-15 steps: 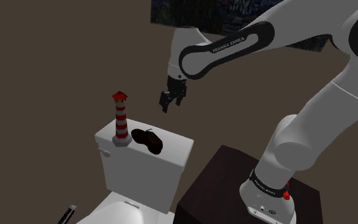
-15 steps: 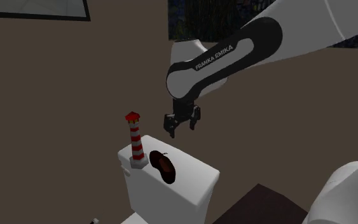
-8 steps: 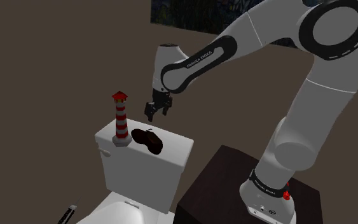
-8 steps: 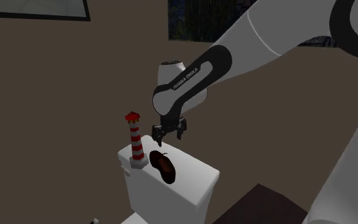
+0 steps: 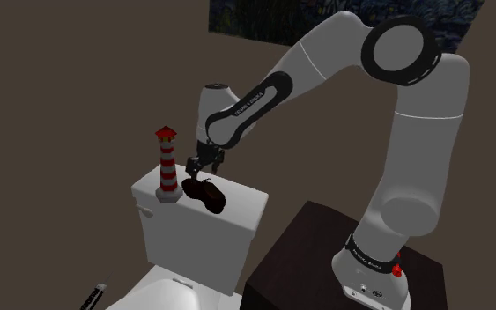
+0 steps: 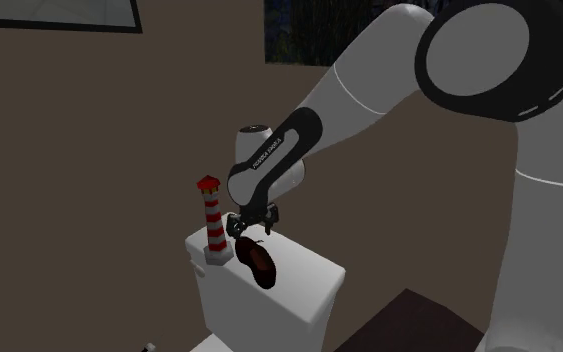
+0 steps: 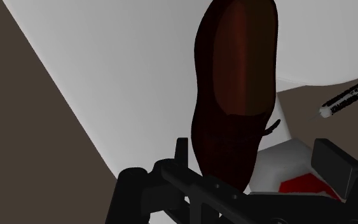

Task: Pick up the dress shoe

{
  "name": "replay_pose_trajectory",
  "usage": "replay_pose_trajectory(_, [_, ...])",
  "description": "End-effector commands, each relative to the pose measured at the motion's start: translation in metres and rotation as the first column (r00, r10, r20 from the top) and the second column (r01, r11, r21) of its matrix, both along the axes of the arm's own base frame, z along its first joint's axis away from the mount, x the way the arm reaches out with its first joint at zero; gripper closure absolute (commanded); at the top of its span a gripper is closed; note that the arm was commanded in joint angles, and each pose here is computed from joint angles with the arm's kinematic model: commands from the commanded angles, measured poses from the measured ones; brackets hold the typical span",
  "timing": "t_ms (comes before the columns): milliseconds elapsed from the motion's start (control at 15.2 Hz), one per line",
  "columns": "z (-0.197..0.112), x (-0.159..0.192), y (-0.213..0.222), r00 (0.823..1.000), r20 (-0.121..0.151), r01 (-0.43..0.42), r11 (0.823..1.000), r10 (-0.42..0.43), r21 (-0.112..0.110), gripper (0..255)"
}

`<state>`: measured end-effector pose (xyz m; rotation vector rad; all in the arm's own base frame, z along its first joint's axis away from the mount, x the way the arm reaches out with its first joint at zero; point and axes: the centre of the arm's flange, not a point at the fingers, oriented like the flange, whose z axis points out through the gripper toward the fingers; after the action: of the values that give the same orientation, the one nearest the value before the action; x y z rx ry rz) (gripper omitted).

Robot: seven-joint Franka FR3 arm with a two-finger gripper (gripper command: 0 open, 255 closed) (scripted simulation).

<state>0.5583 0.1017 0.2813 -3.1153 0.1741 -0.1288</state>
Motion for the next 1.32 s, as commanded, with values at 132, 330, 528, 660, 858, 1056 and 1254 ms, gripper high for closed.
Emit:
replay_pose_trajectory(132, [-0.022, 0.001, -0.001, 1.000, 0.001, 0.001, 1.000, -0.001, 0.001, 0])
replay_pose_trajectory(330, [-0.030, 0.001, -0.001, 1.000, 0.001, 0.000, 1.000, 0.000, 0.001, 0])
replay_pose_trajectory(528, [-0.030, 0.001, -0.001, 1.000, 0.001, 0.000, 1.000, 0.000, 0.001, 255])
replay_pose_trajectory(660, [-0.030, 0.001, -0.001, 1.000, 0.001, 0.000, 1.000, 0.000, 0.001, 255])
replay_pose_trajectory(858, [-0.030, 0.001, -0.001, 1.000, 0.001, 0.000, 1.000, 0.000, 0.001, 255])
replay_pose_trajectory(1056, [-0.025, 0.001, -0.001, 1.000, 0.001, 0.000, 1.000, 0.000, 0.001, 255])
replay_pose_trajectory(1254, [-0.009, 0.001, -0.001, 1.000, 0.001, 0.001, 1.000, -0.001, 0.001, 255])
